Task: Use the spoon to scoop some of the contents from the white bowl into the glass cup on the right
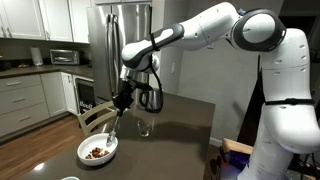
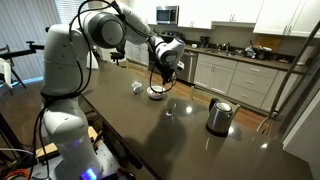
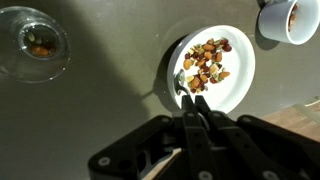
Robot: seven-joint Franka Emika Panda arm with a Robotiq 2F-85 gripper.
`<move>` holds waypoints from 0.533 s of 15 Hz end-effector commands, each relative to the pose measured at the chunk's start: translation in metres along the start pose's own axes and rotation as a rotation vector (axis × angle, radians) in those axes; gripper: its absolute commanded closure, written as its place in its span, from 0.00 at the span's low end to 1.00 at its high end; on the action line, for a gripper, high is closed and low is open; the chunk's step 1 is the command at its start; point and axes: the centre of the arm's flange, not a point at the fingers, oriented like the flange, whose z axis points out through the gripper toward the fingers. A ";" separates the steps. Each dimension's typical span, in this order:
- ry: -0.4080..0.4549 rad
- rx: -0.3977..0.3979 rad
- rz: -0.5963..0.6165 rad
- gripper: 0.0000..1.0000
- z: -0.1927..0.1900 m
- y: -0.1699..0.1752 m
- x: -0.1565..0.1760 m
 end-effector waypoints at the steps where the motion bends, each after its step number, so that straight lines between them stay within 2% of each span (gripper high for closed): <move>1: -0.032 -0.063 -0.024 0.95 0.003 -0.015 0.002; 5: -0.063 -0.098 -0.076 0.94 0.020 -0.032 -0.004; 8: -0.088 -0.039 -0.096 0.94 0.031 -0.033 -0.002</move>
